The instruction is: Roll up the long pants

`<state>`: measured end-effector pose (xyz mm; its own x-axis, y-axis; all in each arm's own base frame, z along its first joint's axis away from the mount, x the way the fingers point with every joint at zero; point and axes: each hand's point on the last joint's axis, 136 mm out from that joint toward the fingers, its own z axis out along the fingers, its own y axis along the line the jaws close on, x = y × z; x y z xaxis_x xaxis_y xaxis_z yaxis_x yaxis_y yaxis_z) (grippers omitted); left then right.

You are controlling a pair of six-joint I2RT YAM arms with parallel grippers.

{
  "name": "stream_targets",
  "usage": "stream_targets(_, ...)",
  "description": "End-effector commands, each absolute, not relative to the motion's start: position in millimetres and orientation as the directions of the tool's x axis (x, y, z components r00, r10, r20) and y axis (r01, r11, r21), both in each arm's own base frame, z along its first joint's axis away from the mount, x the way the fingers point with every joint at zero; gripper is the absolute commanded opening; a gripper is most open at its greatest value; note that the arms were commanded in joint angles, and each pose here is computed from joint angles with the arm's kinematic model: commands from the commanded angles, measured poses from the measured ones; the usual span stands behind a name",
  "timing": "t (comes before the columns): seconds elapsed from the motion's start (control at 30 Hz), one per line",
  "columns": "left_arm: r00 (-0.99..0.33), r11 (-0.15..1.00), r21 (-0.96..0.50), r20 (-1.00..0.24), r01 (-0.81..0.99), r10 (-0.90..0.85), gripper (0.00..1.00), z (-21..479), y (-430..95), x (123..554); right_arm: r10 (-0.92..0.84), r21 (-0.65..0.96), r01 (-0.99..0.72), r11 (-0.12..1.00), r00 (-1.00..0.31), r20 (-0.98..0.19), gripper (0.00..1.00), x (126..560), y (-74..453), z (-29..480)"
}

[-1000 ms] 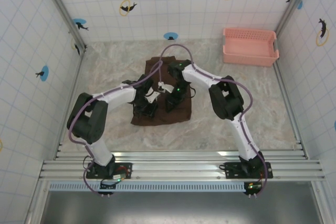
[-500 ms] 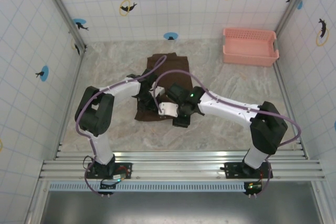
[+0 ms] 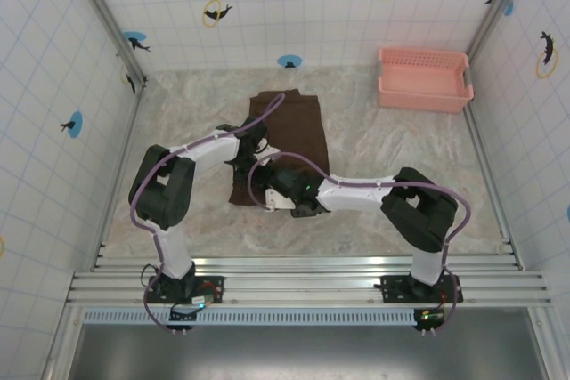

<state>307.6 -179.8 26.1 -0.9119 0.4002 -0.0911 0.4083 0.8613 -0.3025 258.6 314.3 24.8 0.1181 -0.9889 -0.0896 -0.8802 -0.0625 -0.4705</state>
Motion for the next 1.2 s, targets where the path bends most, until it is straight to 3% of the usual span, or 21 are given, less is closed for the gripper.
stream_targets(0.0,-0.894,0.861,-0.264,-0.004,0.434,0.449,0.00,8.0,-167.8,294.2,-0.985,-0.510,-0.847,-0.151,0.173,0.006,0.47,269.1,313.3,1.4)
stream_targets(0.17,-0.885,0.851,-0.275,-0.003,0.448,0.465,0.00,12.5,-169.1,293.2,-0.983,-0.392,-0.904,-0.172,0.186,0.002,0.25,262.7,315.5,-1.2)
stream_targets(0.33,-0.887,0.851,-0.266,-0.031,0.452,0.461,0.00,29.6,-165.9,298.3,-0.986,-0.257,-0.955,-0.150,0.164,-0.034,0.13,250.9,317.8,13.2)
stream_targets(0.47,-0.888,0.857,-0.234,-0.099,0.460,0.449,0.20,60.5,-149.0,313.7,-0.990,-0.083,-0.993,-0.085,0.094,-0.102,0.11,232.1,321.4,37.2)
stream_targets(0.57,-0.887,0.871,-0.173,-0.143,0.459,0.439,0.42,89.8,-129.9,324.2,-0.984,0.055,-0.998,-0.031,0.021,-0.174,0.10,218.3,330.5,59.7)
stream_targets(0.73,-0.879,0.898,-0.039,-0.230,0.438,0.418,0.65,139.5,-96.0,333.9,-0.972,0.260,-0.965,0.021,-0.081,-0.223,0.07,198.1,339.8,86.1)
stream_targets(0.93,-0.866,0.902,0.017,-0.272,0.432,0.420,0.69,165.4,-79.7,317.9,-0.894,0.516,-0.846,0.136,-0.330,-0.304,0.08,200.0,348.0,105.7)
stream_targets(1.17,-0.875,0.900,-0.055,-0.267,0.432,0.404,0.68,150.2,-86.8,295.7,-0.739,0.777,-0.573,0.261,-0.636,-0.220,0.00,222.6,356.0,110.1)
